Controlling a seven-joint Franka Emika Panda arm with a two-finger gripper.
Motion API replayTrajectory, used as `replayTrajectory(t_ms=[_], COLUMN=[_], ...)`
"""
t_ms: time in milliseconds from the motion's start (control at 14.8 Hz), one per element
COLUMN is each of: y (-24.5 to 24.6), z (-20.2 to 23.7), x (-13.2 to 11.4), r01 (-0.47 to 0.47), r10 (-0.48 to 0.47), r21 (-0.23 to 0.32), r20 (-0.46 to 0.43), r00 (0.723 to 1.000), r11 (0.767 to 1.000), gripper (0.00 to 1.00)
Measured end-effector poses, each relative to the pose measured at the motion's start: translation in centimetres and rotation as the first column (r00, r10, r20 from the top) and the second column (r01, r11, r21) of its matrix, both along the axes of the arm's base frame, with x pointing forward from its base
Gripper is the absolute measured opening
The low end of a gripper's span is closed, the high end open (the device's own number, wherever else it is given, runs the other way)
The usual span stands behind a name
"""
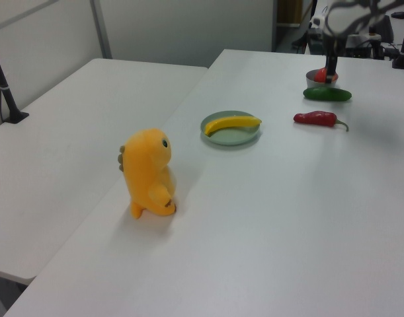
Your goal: Put the cucumber on the left side of the bowl
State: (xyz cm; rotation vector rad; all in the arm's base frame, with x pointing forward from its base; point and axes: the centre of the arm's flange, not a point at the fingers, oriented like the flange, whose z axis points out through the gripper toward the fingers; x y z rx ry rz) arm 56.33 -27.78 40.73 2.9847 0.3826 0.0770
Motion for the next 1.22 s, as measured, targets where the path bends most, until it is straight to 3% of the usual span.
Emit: replayTrajectory(t_ms=[270, 473, 608, 743, 1013, 1215], y=[4.2, 7.1, 9.2, 12.3, 20.6, 26.0], z=[10.1, 17.8, 21.8, 24.6, 26.1, 25.8], x=[0.1, -1.9, -3.4, -4.2, -3.0, -2.3], r01=[0.093, 0.248, 0.318, 0.365, 0.430, 0.401], r10=[-0.094, -0.256, -0.326, -0.373, -0.436, -0.402], r21=[0.084, 0.207, 0.250, 0.271, 0.278, 0.272], r20=[0.009, 0.010, -0.009, -0.024, -0.043, -0.055], r00=[0.996, 0.967, 0.945, 0.927, 0.899, 0.914], r11=[0.992, 0.946, 0.914, 0.890, 0.859, 0.875], gripper=[1.00, 1.00, 1.00, 1.00, 1.00, 1.00])
